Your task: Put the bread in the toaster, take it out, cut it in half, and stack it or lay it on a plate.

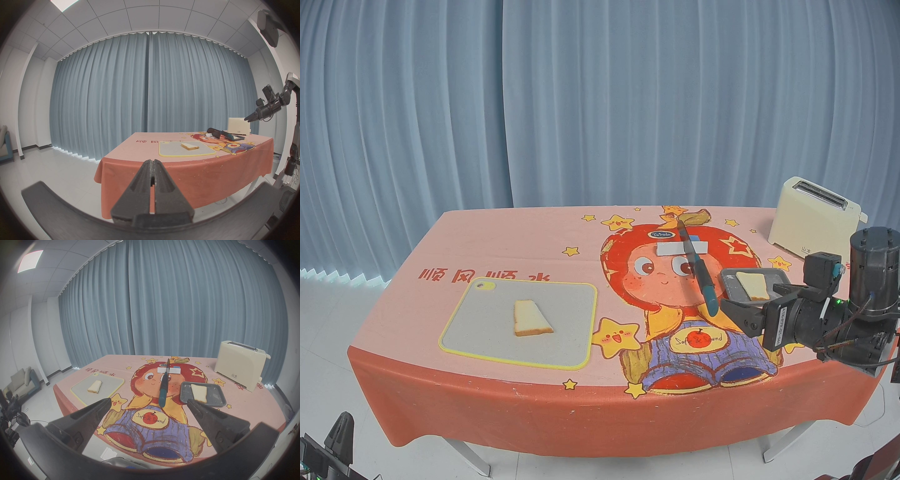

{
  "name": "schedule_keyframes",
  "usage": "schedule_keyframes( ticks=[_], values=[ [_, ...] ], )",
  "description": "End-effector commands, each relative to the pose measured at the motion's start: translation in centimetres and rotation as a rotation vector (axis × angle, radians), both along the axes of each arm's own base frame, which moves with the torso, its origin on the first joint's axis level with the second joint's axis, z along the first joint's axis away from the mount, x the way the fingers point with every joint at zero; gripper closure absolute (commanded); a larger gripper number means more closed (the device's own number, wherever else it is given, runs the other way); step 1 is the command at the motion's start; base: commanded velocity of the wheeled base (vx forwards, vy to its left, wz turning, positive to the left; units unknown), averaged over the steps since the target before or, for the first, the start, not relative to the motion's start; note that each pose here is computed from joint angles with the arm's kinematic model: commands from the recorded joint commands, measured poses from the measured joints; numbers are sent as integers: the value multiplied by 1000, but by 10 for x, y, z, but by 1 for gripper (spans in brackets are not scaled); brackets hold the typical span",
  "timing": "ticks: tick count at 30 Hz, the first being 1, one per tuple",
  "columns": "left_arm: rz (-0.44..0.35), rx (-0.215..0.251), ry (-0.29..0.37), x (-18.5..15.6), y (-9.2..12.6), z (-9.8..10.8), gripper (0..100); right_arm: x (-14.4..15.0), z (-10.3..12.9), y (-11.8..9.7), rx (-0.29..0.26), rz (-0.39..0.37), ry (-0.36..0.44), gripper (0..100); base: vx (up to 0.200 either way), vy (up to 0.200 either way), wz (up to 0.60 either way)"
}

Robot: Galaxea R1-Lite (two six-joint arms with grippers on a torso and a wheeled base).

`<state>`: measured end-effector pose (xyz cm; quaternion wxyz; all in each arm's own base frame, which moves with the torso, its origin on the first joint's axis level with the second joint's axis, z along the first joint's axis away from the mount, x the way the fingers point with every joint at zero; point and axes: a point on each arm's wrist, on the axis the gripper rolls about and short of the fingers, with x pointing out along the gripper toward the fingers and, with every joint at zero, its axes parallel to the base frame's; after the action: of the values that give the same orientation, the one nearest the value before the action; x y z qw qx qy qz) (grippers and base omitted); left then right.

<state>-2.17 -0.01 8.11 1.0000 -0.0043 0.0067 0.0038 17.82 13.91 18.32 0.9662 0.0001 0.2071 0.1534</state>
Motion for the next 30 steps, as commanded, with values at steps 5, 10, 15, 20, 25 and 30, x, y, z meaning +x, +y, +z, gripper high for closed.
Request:
schedule_keyframes(
  ticks=[5,10,15,20,25,30],
  values=[
    [-1,-1,19,1,0,-5,100,-2,-1,3,-1,16,3,0,0,200,0],
    [0,-1,19,1,0,-5,100,-1,-1,3,-3,16,5,0,0,200,0],
    [-1,-1,17,1,0,-5,100,-3,-2,4,-5,24,6,0,0,200,0],
    [-1,-1,19,1,0,-5,100,-3,-2,5,-7,26,8,0,0,200,0],
    [-1,-1,19,1,0,-5,100,-5,-3,6,-9,35,9,0,0,200,0],
    [-1,-1,19,1,0,-5,100,-7,-3,9,-3,48,9,0,0,200,0]
  ],
)
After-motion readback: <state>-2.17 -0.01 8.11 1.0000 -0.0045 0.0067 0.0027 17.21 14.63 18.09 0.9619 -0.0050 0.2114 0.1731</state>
